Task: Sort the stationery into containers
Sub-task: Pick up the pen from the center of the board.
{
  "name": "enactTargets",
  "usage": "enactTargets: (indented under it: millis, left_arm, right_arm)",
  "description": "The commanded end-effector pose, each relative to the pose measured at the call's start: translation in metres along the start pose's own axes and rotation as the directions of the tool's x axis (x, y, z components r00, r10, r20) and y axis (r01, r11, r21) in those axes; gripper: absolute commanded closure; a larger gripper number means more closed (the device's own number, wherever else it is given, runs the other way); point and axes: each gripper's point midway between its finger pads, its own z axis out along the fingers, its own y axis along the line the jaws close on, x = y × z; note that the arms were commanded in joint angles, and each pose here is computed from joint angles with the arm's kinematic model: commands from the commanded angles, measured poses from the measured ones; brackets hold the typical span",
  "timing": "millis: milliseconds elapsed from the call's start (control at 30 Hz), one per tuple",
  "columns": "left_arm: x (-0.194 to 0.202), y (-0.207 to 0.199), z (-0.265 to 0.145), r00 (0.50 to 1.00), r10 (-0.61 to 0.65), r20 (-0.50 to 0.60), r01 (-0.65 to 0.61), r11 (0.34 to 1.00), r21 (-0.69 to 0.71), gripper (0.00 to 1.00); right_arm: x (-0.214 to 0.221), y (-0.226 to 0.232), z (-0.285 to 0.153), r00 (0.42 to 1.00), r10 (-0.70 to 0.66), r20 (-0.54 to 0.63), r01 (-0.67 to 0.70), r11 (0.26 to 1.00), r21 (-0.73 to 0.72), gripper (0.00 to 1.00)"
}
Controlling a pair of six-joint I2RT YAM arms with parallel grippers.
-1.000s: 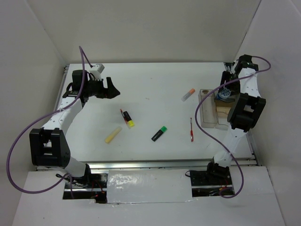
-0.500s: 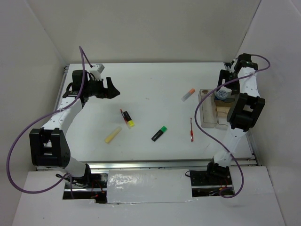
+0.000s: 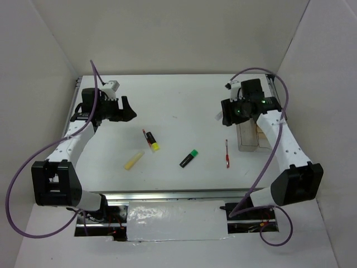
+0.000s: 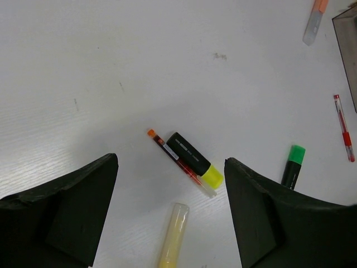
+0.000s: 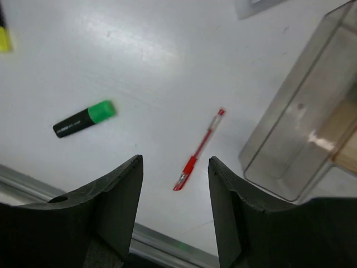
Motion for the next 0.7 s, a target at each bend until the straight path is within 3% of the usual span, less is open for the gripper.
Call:
enactTargets:
  millis: [0,233,667]
  left_arm:
    - [-0.008,0.007,-0.013,0.999,0.007,0.040,-0.005,0.999,-0.040,0.10]
    - [-0.002,0.009,-0.013,0.999,-0.023,0.040,0.025,0.999,-0.048,0.10]
    - [-0.005,0.010,-0.005,0.997,-0.037,0.061,0.039,0.999,-0.032,0.10]
  right_arm:
    - [0.032,0.022,0.033,0.995,0.025,-0.095,-0.028,0.999,-0.034,0.43]
    - [0.082,0.014,0.075,0.937,0.176,-0.301,-0.156,0.984,0.090,0.53]
    - [0.123,-0.016,0.104,0.841,0.336,-0.424,-0.255,0.937,0.238,0.61]
